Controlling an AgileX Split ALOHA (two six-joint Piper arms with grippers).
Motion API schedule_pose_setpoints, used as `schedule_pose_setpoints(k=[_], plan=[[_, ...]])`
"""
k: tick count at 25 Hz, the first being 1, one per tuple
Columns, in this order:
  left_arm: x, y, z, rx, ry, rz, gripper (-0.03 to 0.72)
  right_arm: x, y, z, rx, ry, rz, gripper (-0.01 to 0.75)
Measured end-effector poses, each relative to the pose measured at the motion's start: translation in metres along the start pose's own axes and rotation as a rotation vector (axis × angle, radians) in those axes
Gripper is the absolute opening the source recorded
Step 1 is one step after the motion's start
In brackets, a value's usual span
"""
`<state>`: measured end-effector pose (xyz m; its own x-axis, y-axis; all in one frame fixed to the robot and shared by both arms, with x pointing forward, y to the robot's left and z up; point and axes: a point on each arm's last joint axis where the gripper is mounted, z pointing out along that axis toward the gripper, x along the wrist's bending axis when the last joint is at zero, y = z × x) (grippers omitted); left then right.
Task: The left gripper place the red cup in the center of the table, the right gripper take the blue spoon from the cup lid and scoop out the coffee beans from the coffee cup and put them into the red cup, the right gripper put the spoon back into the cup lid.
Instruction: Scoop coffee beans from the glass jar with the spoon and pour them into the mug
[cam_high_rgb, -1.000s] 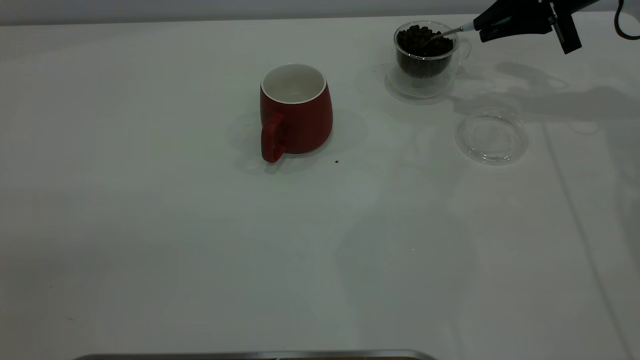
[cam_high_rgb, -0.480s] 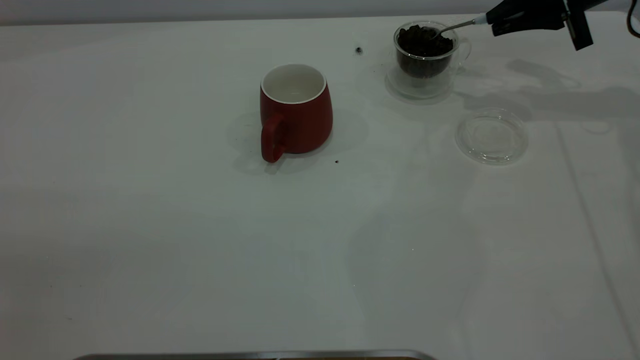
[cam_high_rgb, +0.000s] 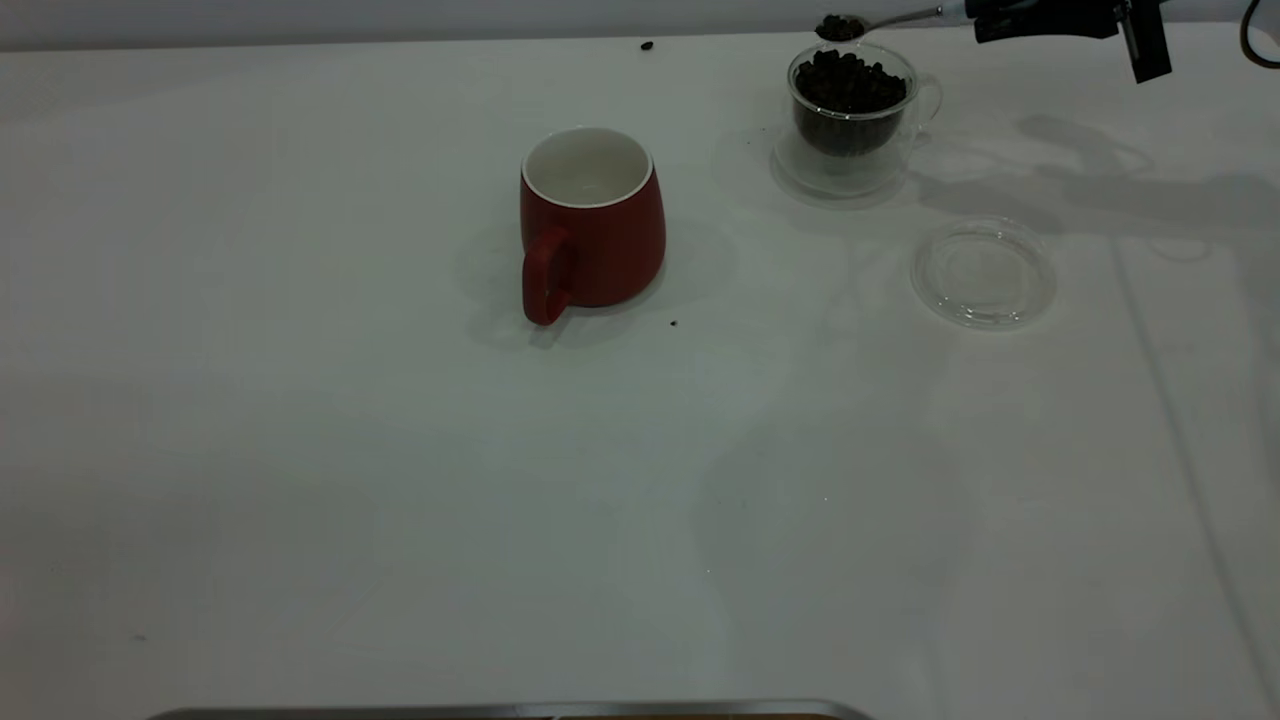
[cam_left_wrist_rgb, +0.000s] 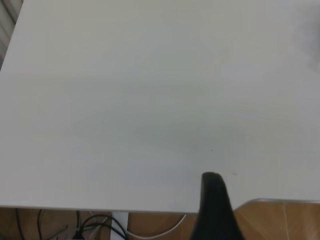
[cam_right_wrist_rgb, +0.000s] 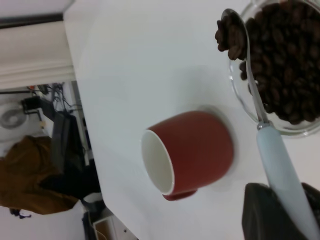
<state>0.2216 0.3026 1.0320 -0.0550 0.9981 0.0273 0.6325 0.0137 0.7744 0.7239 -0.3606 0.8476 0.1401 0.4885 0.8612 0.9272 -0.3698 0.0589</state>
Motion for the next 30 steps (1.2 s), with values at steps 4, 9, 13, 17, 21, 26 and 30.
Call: schedule_pose_setpoints(k=[4, 9, 13, 17, 21, 26, 30], plan=[[0.0, 0.0, 0.0, 0.0, 0.0, 0.0, 0.593, 0.003, 0.0, 0.002, -0.004, 0.015, 0.004, 0.107], [0.0, 0.0, 0.0, 0.0, 0.0, 0.0, 0.593, 0.012, 0.0, 0.003, -0.003, 0.019, -0.014, 0.107], [0.0, 0.0, 0.0, 0.0, 0.0, 0.0, 0.593, 0.024, 0.0, 0.0, -0.006, 0.017, -0.033, 0.107], [0.0, 0.0, 0.0, 0.0, 0.0, 0.0, 0.593, 0.037, -0.002, 0.001, 0.002, 0.014, -0.056, 0.107], [0.0, 0.0, 0.0, 0.0, 0.0, 0.0, 0.593, 0.05, -0.005, 0.001, 0.01, 0.011, -0.078, 0.107], [0.0, 0.0, 0.0, 0.0, 0.0, 0.0, 0.593, 0.055, -0.018, -0.003, 0.028, 0.006, -0.062, 0.107], [0.0, 0.0, 0.0, 0.0, 0.0, 0.0, 0.593, 0.058, -0.03, -0.007, 0.041, 0.006, -0.066, 0.107]])
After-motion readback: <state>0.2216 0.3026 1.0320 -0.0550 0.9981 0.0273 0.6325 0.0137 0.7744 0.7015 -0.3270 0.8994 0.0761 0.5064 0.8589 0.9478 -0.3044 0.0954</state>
